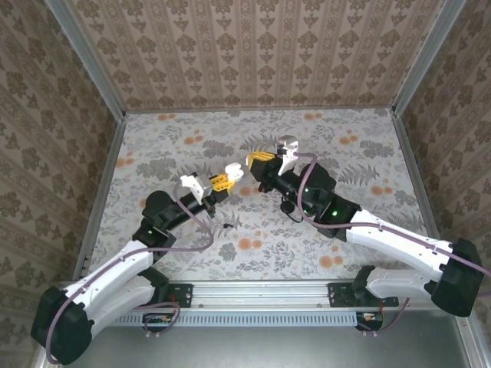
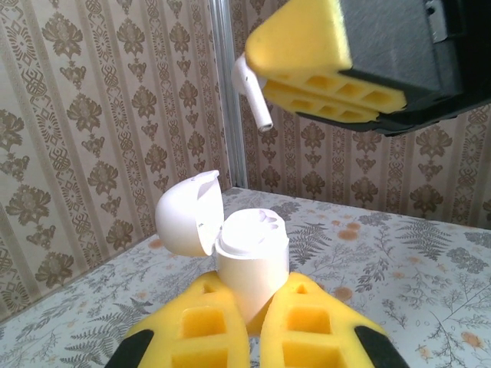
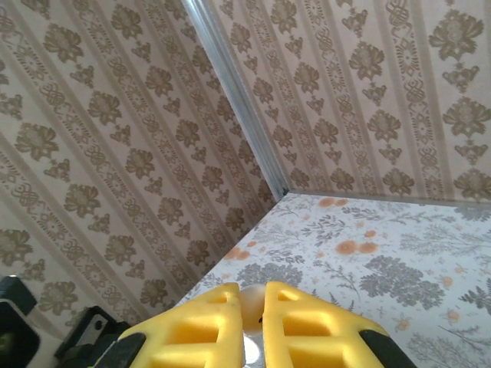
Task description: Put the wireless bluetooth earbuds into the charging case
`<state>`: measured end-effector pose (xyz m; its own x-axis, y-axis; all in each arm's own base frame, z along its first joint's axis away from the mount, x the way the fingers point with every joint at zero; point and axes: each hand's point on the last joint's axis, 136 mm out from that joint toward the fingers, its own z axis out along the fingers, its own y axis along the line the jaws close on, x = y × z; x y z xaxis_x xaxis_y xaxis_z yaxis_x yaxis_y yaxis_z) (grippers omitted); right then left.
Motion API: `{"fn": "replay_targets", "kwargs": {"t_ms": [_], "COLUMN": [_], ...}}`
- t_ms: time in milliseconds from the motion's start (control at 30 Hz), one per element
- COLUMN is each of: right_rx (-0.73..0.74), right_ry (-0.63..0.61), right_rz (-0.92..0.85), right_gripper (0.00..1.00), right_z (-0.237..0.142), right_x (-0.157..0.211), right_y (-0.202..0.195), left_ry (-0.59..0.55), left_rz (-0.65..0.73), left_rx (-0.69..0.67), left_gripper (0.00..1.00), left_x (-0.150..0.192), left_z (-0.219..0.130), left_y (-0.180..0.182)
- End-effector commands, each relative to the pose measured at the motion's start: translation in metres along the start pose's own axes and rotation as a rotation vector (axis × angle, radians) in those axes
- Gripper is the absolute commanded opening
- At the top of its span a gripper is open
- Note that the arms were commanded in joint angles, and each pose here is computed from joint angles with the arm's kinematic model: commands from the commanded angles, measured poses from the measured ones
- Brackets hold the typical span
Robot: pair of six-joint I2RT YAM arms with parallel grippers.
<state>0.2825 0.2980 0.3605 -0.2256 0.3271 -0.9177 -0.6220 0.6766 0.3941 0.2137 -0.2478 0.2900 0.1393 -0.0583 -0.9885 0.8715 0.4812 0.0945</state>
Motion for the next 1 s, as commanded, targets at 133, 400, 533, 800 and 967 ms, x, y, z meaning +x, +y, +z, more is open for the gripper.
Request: {"fn": "replay_targets", "kwargs": {"t_ms": [133,400,533,800,967], "right_rx": [-0.111,-0.101,-0.082,-0.064,-0.048], "right_ry": [-0.05,-0.025,-0.006,0.015,0.027], "right_rz": [-0.005,-0.021,-0.029,-0.05,-0.075], "right_gripper": [0.11,0.11,0.11,0.11,0.11], "right_z": [-0.003,0.003,0.008,0.014,0.016], "right_x": [-0.008,0.004,0.013,0.022,0.025], "right_y": [0.024,0.023,0.019,0.016,0.015], "left_ry": [-0.075,-0.085,-0.081,-0.069,-0.069], "left_rz": [0.032,0.003,-0.007,-0.019,-0.02], "left_rx": [-0.008,-0.048,-0.052,-0.066,-0.072], "left_gripper": [0.0,0.0,0.0,0.0,0.0], "left_x": [-0.025,-0.029,-0.029,-0.029,-0.03], "left_z": [0.004,0.006,0.007,0.008,0.008], "left_y": [0.002,0.01,0.011,0.014,0.015]}}
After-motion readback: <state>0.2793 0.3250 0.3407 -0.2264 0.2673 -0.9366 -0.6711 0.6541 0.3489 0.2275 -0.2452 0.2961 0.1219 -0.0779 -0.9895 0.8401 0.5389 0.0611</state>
